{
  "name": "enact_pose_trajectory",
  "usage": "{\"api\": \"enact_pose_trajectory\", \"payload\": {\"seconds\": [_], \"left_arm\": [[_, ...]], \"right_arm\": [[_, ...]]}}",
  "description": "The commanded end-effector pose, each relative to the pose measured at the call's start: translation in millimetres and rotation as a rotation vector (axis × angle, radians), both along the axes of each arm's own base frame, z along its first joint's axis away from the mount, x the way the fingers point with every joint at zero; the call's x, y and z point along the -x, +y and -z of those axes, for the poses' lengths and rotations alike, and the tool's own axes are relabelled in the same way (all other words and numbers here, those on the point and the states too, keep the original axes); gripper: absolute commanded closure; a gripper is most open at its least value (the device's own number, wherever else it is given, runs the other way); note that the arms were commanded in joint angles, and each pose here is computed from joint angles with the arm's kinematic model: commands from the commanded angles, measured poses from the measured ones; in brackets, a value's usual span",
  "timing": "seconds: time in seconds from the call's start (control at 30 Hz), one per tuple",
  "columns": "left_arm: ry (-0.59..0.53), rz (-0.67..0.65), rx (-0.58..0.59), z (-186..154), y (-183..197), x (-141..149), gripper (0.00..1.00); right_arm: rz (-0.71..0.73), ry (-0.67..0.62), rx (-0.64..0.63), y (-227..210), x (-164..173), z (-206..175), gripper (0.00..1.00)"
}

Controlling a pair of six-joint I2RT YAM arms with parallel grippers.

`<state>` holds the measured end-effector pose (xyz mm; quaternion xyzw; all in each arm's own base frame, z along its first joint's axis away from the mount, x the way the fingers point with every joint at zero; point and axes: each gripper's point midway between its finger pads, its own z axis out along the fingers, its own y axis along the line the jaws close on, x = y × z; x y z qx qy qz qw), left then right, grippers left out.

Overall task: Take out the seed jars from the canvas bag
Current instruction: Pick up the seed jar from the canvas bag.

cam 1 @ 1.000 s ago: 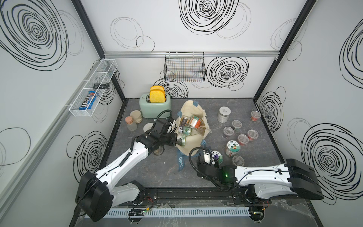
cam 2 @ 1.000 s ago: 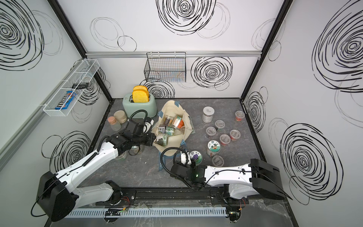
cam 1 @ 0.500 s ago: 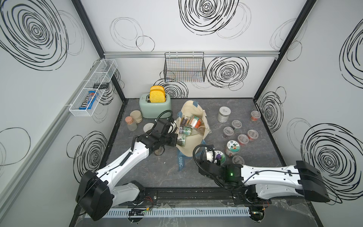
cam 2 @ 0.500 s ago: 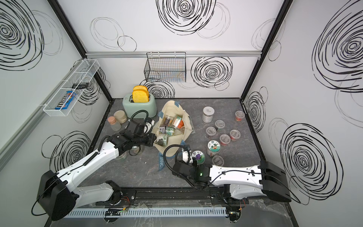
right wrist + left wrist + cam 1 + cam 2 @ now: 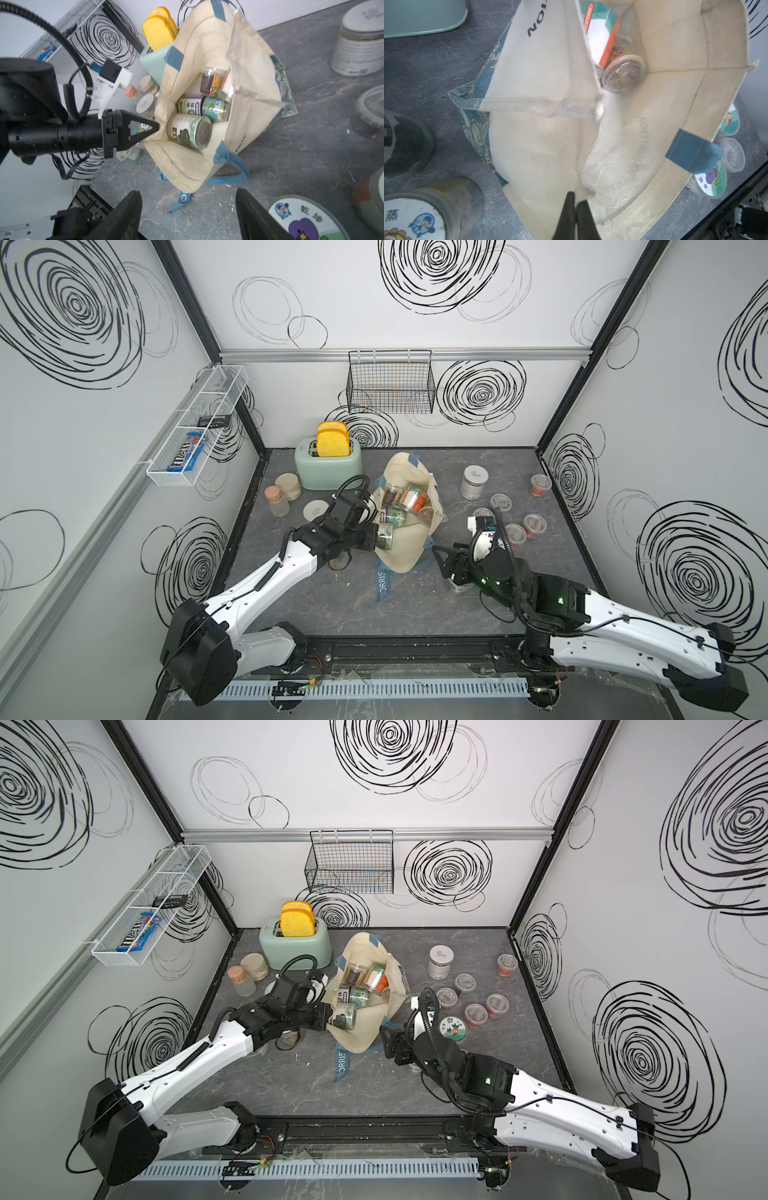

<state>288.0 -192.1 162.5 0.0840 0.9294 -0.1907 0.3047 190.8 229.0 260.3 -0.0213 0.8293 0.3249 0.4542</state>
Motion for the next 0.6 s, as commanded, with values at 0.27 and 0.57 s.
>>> {"api": "enact_pose_trajectory", "payload": {"seconds": [0.27, 0.57], "left_arm": [[-0.015, -0.094, 0.092, 2.6, -15.1, -0.1, 0.99], [-0.037, -0.102, 0.095, 1.4, -10.8, 6.0, 1.00]], "right_arm": [[-0.163, 0.044, 0.021, 19.4, -73.8, -15.6, 0.25], [-0.205, 0.046, 0.031, 43.0, -115.6, -25.3, 0.24]]}}
